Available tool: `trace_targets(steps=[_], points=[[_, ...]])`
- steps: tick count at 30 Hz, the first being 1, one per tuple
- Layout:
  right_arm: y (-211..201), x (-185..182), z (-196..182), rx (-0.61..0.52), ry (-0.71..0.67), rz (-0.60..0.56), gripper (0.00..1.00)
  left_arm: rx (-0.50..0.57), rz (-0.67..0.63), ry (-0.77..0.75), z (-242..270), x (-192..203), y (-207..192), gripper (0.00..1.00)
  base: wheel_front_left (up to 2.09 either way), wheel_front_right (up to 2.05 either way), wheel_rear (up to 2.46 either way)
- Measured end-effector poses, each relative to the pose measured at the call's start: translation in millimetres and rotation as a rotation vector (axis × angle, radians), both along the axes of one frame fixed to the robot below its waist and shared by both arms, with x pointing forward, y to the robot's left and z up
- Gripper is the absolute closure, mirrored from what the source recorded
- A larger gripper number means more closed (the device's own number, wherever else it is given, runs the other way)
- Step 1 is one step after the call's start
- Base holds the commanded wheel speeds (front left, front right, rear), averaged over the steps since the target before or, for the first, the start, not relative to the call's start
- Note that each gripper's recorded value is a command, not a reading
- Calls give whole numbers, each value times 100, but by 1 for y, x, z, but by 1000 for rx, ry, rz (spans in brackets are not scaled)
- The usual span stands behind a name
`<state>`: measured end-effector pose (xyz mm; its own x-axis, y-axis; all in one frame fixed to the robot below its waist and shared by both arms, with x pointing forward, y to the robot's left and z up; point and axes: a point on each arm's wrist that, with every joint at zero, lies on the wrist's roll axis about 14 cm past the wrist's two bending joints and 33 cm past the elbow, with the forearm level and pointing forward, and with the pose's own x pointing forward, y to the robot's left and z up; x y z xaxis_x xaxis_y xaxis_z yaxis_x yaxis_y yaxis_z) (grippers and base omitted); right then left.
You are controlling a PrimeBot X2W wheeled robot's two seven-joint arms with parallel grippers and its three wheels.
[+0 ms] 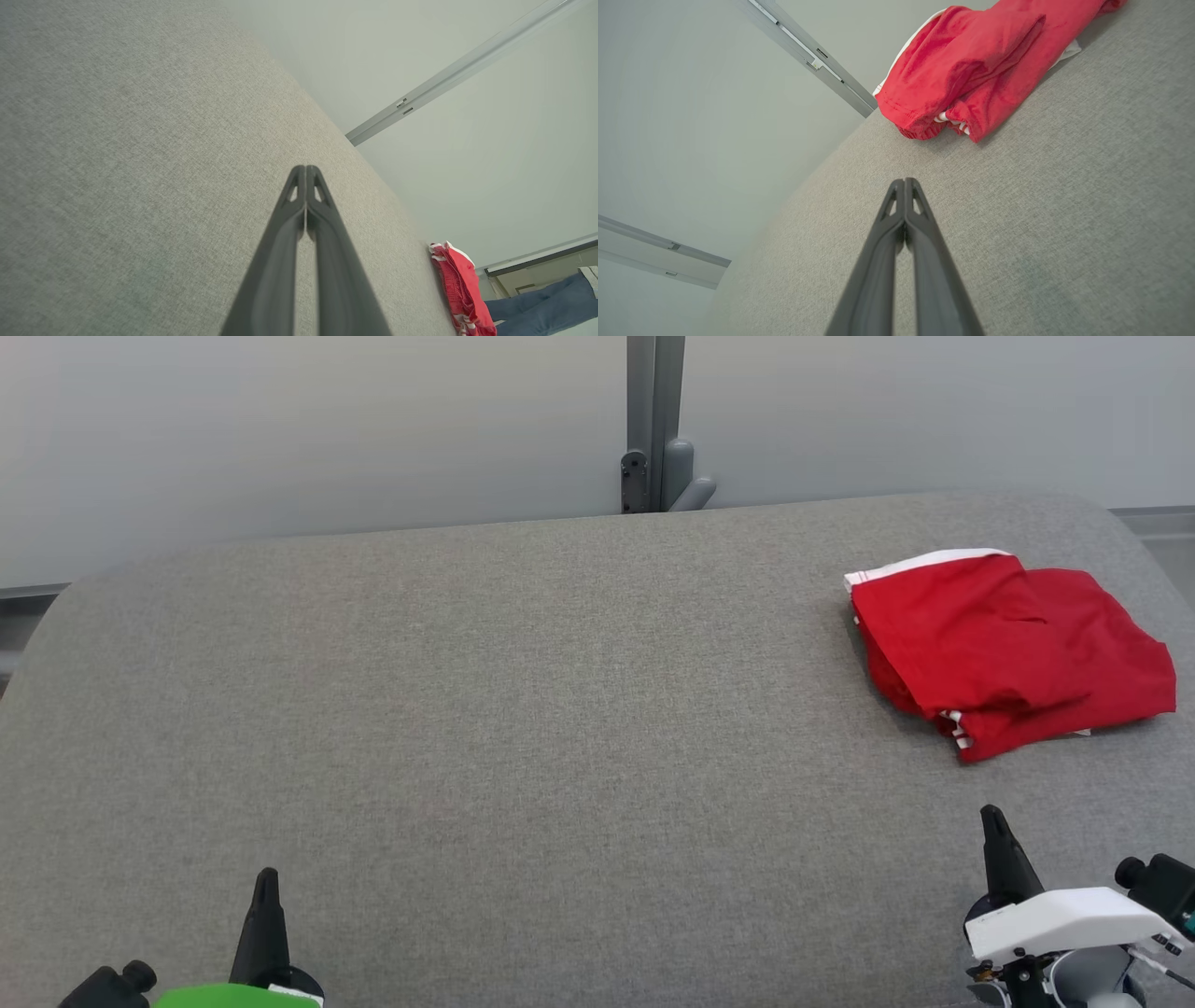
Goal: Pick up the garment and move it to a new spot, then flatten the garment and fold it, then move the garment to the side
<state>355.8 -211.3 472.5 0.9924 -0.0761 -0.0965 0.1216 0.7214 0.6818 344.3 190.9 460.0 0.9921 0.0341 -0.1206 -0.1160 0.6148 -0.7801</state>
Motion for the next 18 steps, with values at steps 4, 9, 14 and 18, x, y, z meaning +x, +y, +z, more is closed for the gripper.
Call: trace_targets(steps=[4, 9, 14, 18], points=[[0, 2, 2, 55, -5, -5, 100, -47, 6, -7, 3, 3, 0, 100, 0, 0, 0], [0, 3, 2, 108, -7, -8, 100, -94, 9, -9, 4, 5, 1, 100, 0, 0, 0], [0, 5, 4, 172, -16, -12, 100, -145, 13, -16, 7, 9, 1, 100, 0, 0, 0], [0, 6, 5, 221, -19, -14, 100, -180, 14, -19, 9, 11, 1, 100, 0, 0, 0]])
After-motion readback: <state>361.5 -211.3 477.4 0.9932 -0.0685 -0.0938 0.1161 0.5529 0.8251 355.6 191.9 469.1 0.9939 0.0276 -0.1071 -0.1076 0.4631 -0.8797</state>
